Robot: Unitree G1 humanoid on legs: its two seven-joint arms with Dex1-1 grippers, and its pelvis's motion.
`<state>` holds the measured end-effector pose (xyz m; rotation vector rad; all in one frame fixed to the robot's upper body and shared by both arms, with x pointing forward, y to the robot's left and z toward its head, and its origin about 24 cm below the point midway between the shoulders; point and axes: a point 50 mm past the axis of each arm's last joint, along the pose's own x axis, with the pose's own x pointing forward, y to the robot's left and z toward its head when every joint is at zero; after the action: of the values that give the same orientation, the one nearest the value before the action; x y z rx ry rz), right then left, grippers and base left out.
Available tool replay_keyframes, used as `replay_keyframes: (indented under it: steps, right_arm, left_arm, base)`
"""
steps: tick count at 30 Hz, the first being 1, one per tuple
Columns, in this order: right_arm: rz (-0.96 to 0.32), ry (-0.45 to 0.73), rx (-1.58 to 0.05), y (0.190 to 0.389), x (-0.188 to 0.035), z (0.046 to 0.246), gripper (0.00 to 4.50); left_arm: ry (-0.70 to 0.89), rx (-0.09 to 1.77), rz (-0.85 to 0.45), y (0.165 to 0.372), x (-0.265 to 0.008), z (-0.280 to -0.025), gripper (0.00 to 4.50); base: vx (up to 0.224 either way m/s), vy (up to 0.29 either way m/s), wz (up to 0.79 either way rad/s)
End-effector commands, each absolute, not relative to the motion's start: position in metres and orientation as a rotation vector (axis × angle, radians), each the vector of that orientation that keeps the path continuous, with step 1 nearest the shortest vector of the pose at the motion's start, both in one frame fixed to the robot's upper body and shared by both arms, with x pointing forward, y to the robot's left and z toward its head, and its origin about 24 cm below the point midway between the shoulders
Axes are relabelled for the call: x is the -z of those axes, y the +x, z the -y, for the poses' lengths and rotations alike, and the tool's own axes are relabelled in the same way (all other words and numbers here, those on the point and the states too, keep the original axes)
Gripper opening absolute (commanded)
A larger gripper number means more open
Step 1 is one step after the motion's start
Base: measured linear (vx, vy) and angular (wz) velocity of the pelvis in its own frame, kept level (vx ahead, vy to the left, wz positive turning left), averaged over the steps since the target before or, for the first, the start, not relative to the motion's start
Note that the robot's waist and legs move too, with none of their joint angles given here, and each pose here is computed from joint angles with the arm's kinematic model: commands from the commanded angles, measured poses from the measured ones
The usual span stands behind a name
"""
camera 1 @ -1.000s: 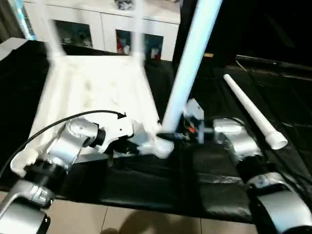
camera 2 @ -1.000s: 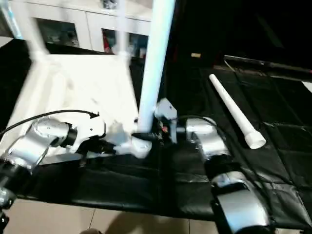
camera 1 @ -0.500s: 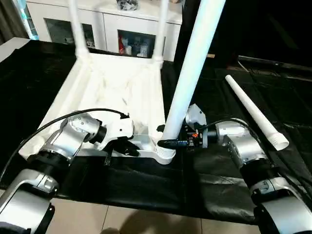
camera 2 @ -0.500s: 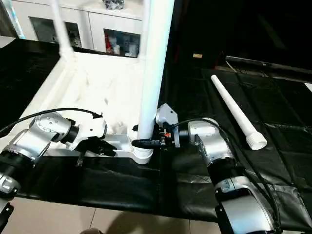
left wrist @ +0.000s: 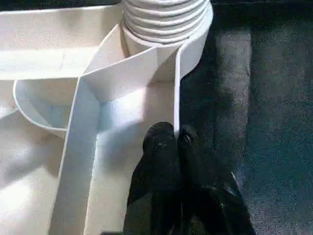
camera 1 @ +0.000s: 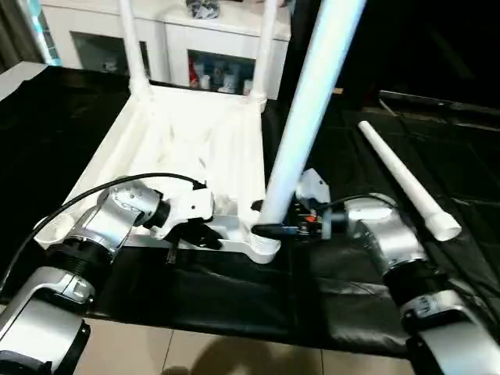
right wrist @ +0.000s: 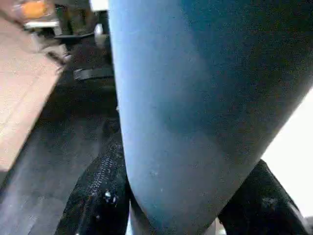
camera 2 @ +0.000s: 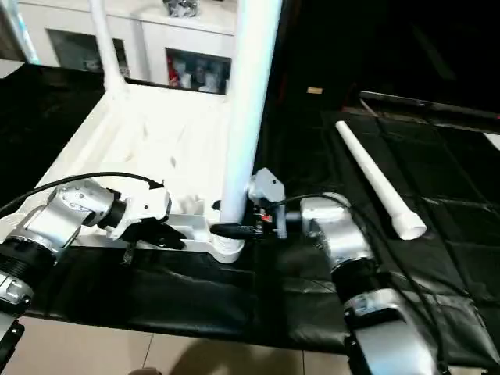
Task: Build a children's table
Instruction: Rotate leg to tighten
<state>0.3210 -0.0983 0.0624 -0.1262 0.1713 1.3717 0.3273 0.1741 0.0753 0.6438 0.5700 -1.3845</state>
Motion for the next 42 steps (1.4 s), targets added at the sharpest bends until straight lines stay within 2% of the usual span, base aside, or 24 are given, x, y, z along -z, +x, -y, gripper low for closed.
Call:
replay_keyframes:
  steps: [1,3,5,6,7,9,13,15,18,20,25,34,35,37,41,42]
  right_arm:
    - [-0.438,-0.110,-1.224,0.308,-0.010,0.108,1.88]
    - [-0.436,-0.074,-1.119,0.313,-0.009,0.108,1.88]
    - [-0.436,-0.074,-1.119,0.313,-0.009,0.108,1.88]
    - [-0.439,-0.046,-1.033,0.318,-0.008,0.107,1.88]
    - [-0.440,-0.045,-1.028,0.319,-0.008,0.107,1.88]
    - [-0.491,0.007,-0.861,0.329,-0.003,0.098,1.88]
    - [-0.528,0.042,-0.739,0.336,-0.001,0.089,1.88]
    - [-0.537,0.076,-0.636,0.343,-0.005,0.079,1.88]
    - [-0.526,0.057,-0.633,0.347,-0.010,0.067,1.88]
    - [-0.520,0.049,-0.643,0.347,-0.011,0.065,1.88]
    - [-0.522,0.037,-0.670,0.344,-0.009,0.059,1.88]
    - [-0.543,0.060,-0.653,0.341,-0.003,0.057,1.88]
    - [-0.542,0.064,-0.663,0.340,-0.003,0.056,1.88]
    - [-0.542,0.065,-0.666,0.340,-0.003,0.056,1.88]
    - [-0.543,0.065,-0.669,0.340,-0.003,0.056,1.88]
    - [-0.542,0.065,-0.669,0.340,-0.003,0.056,1.88]
  left_arm:
    - [0.604,1.235,-0.414,0.340,-0.104,-0.174,0.00]
    - [0.568,1.178,-0.406,0.336,-0.106,-0.179,0.00]
    - [0.568,1.178,-0.406,0.336,-0.106,-0.179,0.00]
    - [0.531,1.129,-0.404,0.331,-0.107,-0.181,0.00]
    - [0.530,1.127,-0.404,0.331,-0.107,-0.180,0.00]
    - [0.460,1.057,-0.395,0.322,-0.110,-0.170,0.00]
    - [0.416,1.055,-0.381,0.315,-0.114,-0.150,0.00]
    - [0.404,1.044,-0.373,0.313,-0.114,-0.129,0.00]
    - [0.407,1.020,-0.376,0.316,-0.109,-0.115,0.00]
    - [0.424,0.999,-0.383,0.318,-0.106,-0.115,0.00]
    - [0.461,0.871,-0.416,0.329,-0.099,-0.126,0.00]
    - [0.573,0.816,-0.473,0.328,-0.101,-0.145,0.00]
    - [0.540,0.799,-0.496,0.329,-0.100,-0.149,0.00]
    - [0.486,0.816,-0.502,0.328,-0.100,-0.147,0.32]
    - [0.359,0.852,-0.500,0.325,-0.101,-0.134,0.54]
    - [0.350,0.857,-0.502,0.324,-0.100,-0.133,0.76]
  base:
    - [0.000,0.000,0.00]
    - [0.000,0.000,0.00]
    - [0.000,0.000,0.00]
    - [0.000,0.000,0.00]
    - [0.000,0.000,0.00]
    - [0.000,0.000,0.00]
    - [0.000,0.000,0.00]
    - [0.000,0.000,0.00]
    - [0.000,0.000,0.00]
    - [0.000,0.000,0.00]
    - [0.000,0.000,0.00]
    - [0.000,0.000,0.00]
    - [0.000,0.000,0.00]
    - [0.000,0.000,0.00]
    - [0.000,0.000,0.00]
    - [0.000,0.000,0.00]
